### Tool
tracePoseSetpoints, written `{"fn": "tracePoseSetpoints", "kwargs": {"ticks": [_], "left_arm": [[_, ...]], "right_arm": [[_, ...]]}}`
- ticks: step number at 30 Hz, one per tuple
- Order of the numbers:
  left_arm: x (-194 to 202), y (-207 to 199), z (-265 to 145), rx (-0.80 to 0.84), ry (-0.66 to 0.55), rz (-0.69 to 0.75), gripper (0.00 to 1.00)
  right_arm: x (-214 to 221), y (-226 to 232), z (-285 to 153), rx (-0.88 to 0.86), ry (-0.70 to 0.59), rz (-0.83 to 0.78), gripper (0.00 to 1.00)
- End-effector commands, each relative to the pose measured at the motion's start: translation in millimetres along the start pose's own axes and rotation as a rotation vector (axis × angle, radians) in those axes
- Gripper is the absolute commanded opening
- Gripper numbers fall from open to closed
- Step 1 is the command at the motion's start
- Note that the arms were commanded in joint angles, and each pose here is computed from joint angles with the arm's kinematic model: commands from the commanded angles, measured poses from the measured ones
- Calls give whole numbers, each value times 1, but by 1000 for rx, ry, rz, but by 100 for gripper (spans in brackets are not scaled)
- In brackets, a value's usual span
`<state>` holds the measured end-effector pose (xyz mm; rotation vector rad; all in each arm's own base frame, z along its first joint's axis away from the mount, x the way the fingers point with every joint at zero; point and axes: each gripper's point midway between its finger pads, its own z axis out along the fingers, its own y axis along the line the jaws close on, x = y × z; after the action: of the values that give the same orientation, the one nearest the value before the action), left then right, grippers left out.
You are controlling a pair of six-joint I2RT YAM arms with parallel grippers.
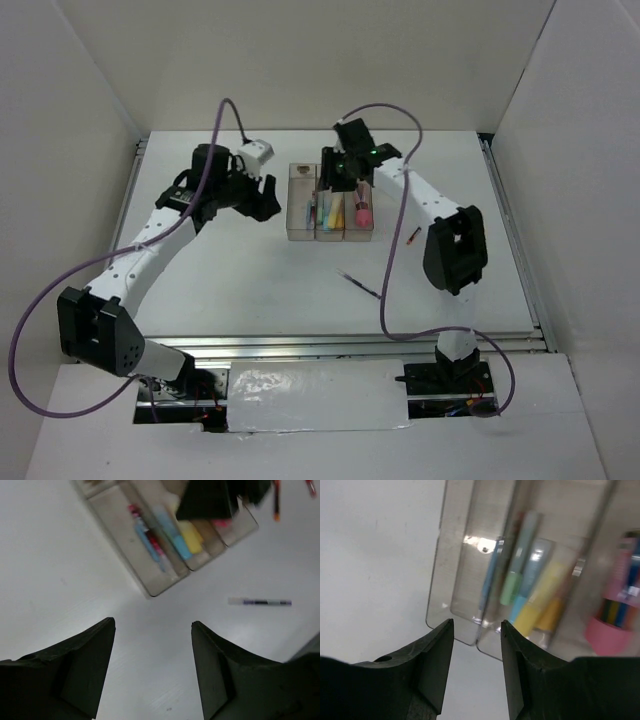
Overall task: Sort the stationery into containers
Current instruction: Pick up the pen from the center of the board.
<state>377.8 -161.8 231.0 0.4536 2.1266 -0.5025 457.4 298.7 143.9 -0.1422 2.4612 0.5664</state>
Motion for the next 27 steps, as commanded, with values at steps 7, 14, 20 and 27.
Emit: {"fn": "tracePoseSetpoints", "kwargs": {"ticks": [7, 14, 20, 27], "left_arm": [[68, -160, 21, 680, 151, 690, 70], [132, -189, 67, 766, 292, 1012, 68], [156, -196, 108, 795, 356, 1110, 67], [167, -204, 146, 806, 358, 1171, 66]], "right_arm": [[-56, -109, -146, 110, -198, -161, 49], [-16, -204, -168, 344, -43, -199, 50], [10, -231, -171, 356, 17, -41, 49], [31, -266, -176, 391, 34, 93, 48]]}}
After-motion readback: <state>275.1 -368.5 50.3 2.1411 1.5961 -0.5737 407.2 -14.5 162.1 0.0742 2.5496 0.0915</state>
